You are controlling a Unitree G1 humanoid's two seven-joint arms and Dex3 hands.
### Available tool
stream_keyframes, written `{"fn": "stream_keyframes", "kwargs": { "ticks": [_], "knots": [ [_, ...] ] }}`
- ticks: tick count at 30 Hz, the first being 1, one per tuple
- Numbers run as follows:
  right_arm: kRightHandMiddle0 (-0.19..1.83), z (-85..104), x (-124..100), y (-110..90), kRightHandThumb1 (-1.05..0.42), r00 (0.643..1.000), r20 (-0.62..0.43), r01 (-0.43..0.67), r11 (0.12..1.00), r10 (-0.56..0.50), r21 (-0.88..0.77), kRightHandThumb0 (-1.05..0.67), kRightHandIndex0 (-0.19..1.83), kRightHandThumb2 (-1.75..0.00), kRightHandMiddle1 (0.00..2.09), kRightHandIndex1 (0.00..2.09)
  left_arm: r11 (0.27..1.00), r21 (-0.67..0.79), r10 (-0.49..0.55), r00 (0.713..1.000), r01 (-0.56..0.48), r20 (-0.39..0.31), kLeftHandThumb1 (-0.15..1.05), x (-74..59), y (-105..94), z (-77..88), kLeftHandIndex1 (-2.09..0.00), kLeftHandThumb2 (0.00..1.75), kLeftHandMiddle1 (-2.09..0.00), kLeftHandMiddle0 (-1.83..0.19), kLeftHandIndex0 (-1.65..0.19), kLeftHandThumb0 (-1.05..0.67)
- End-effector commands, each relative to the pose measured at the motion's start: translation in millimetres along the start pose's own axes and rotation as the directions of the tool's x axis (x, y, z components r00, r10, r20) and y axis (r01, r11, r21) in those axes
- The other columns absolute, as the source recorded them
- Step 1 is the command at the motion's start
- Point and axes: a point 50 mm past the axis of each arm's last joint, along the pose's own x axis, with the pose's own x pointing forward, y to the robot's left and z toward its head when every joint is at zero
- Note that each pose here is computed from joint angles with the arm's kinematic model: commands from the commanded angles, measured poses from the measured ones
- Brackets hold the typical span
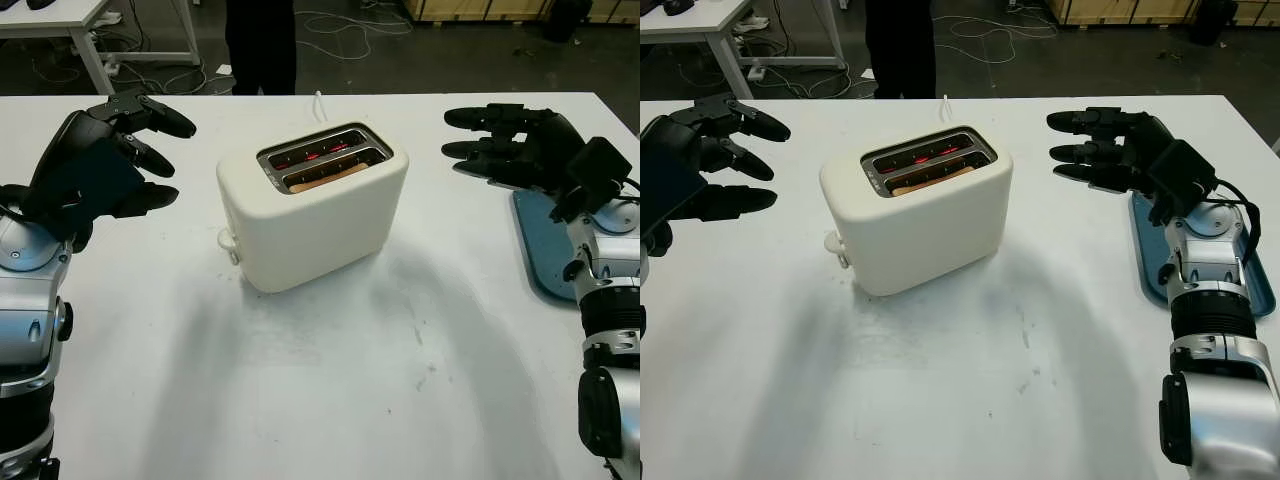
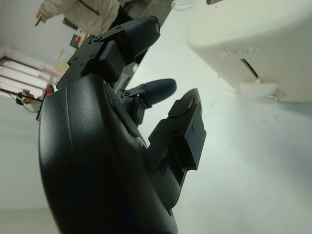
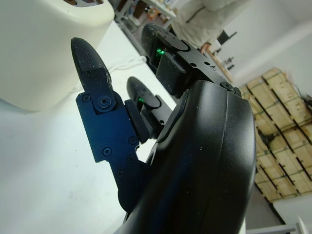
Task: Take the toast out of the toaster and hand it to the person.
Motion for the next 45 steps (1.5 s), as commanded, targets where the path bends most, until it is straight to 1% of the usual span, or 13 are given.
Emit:
{"fn": "stream_keyframes", "kwargs": {
  "ticks": [1,4,16,36,45],
  "knots": [
    [0.78,4.8,3.0,-1.9,-0.79,1.0,0.015,0.009,1.0,-0.01,0.013,-0.48,0.87,0.0,0.0,0.01,1.0,0.003,0.01,1.0,-0.01,0.009,0.92,1.9,0.2,2.7,-1.08,0.17,-1.38,-0.41,-0.36,0.47],
    [0.77,6.0,3.7,-1.8,-0.79,1.0,0.013,0.012,1.0,-0.012,0.01,-0.48,0.87,0.0,0.0,0.0,1.0,-0.006,0.012,1.0,-0.012,0.006,0.92,2.3,0.5,2.8,-1.07,0.19,-1.37,-0.39,-0.35,0.46],
    [0.77,8.6,4.1,-0.8,-0.79,1.0,0.021,0.008,1.0,-0.008,0.011,-0.49,0.87,0.0,0.0,0.0,1.0,-0.003,0.013,1.0,-0.013,0.009,0.92,3.4,1.1,2.3,-1.08,0.18,-1.38,-0.4,-0.35,0.47],
    [0.78,6.3,3.9,-0.3,-0.79,1.0,0.022,0.007,1.0,-0.008,0.013,-0.5,0.88,0.0,0.0,0.01,1.0,-0.005,0.012,1.0,-0.012,0.008,0.92,3.1,1.7,2.0,-1.09,0.16,-1.38,-0.42,-0.36,0.45],
    [0.78,6.1,4.0,0.6,-0.79,1.0,0.03,-0.001,1.0,0.001,0.017,-0.49,0.87,0.0,0.0,0.0,1.0,-0.009,0.008,1.0,-0.008,0.007,0.92,2.7,1.2,1.9,-1.08,0.18,-1.38,-0.41,-0.35,0.47]
  ]
}}
